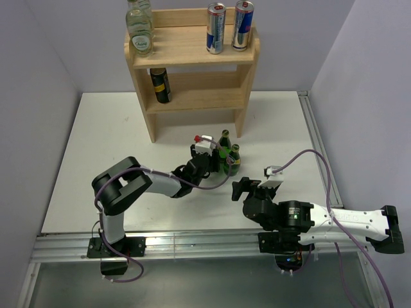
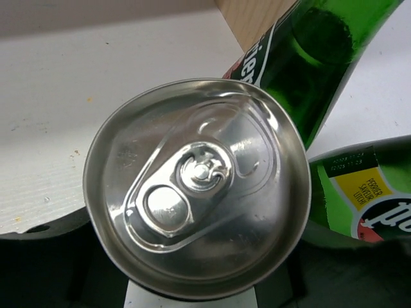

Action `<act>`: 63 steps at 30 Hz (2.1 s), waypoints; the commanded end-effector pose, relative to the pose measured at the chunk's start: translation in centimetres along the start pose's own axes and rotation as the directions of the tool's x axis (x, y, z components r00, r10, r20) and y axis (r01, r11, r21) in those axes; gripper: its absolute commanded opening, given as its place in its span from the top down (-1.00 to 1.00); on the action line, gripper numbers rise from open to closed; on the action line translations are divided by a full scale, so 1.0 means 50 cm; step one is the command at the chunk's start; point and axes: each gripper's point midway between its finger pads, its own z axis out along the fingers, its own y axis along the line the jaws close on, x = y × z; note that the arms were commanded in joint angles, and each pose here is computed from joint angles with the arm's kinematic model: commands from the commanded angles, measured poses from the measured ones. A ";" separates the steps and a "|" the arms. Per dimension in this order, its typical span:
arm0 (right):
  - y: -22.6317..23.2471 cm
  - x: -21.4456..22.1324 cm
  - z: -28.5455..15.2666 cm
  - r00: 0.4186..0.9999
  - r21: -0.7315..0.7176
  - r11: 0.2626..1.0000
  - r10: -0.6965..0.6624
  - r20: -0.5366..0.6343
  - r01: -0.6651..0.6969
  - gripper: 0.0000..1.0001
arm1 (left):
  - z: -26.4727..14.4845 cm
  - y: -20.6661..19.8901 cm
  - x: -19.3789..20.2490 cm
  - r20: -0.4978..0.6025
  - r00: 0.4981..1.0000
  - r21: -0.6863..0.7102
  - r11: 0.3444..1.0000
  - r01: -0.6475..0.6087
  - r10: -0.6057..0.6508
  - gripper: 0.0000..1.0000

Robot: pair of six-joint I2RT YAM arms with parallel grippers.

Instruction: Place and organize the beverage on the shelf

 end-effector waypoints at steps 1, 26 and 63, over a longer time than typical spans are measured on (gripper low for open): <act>0.002 -0.010 0.001 0.999 -0.001 1.000 0.031 0.030 -0.031 -1.00 | -0.001 0.001 -0.026 0.023 1.000 -0.016 1.000 0.018 -0.018 0.95; 0.001 -0.013 -0.001 0.998 -0.009 0.999 0.046 0.036 -0.045 -1.00 | -0.058 0.154 -0.611 0.322 0.945 -0.260 0.965 0.024 0.064 0.99; 0.003 -0.011 0.000 0.999 -0.013 0.999 0.041 0.033 -0.040 -1.00 | 0.009 0.368 -0.633 0.400 0.912 -0.579 0.797 0.174 0.091 0.93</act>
